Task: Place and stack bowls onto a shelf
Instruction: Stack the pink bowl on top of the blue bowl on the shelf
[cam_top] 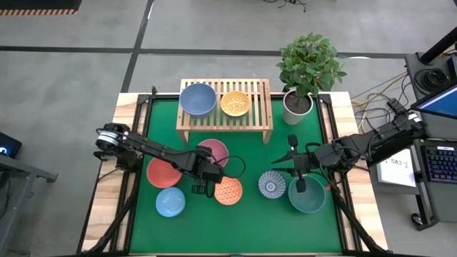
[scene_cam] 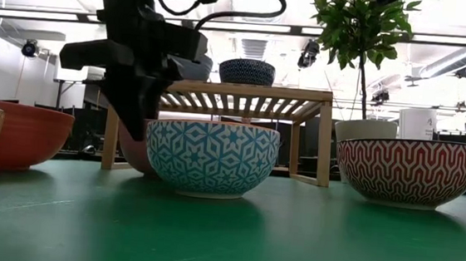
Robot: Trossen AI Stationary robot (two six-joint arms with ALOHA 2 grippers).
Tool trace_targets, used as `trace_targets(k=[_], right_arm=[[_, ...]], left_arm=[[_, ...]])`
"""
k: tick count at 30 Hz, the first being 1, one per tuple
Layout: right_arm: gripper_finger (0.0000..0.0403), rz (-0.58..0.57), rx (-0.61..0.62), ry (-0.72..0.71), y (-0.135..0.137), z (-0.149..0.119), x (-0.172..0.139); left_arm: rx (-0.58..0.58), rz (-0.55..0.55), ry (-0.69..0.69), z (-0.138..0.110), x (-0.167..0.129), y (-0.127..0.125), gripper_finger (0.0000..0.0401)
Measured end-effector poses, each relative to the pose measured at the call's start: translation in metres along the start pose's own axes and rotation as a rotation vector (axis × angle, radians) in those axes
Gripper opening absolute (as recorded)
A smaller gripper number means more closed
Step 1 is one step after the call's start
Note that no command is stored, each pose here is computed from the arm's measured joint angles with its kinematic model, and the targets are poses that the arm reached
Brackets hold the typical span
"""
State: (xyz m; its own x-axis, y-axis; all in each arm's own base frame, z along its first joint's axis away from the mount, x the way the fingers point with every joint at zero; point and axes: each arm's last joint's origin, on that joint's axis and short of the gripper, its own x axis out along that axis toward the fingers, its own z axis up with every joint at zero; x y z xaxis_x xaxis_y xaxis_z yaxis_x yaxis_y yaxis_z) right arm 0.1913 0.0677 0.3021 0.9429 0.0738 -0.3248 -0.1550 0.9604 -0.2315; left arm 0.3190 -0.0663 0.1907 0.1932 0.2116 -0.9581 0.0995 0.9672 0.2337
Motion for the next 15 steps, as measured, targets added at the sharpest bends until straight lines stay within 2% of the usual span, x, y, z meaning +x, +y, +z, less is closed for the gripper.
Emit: trace_targets(k=[5,9,15], right_arm=[[0.0068,0.002,0.026,0.019,0.0,-0.002,0.0],[0.0068,0.003,0.048,0.03,0.0,-0.003,0.0],[0.0068,0.005,0.055,0.047,0.001,-0.005,0.0]], left_arm=[[-0.002,-0.008,-0.003,-0.001,-0.004,0.001,0.0008],[-0.009,-0.027,-0.012,0.004,-0.018,0.002,0.0005],[0.002,-0.04,-0.004,0.015,-0.056,0.003,0.0001]])
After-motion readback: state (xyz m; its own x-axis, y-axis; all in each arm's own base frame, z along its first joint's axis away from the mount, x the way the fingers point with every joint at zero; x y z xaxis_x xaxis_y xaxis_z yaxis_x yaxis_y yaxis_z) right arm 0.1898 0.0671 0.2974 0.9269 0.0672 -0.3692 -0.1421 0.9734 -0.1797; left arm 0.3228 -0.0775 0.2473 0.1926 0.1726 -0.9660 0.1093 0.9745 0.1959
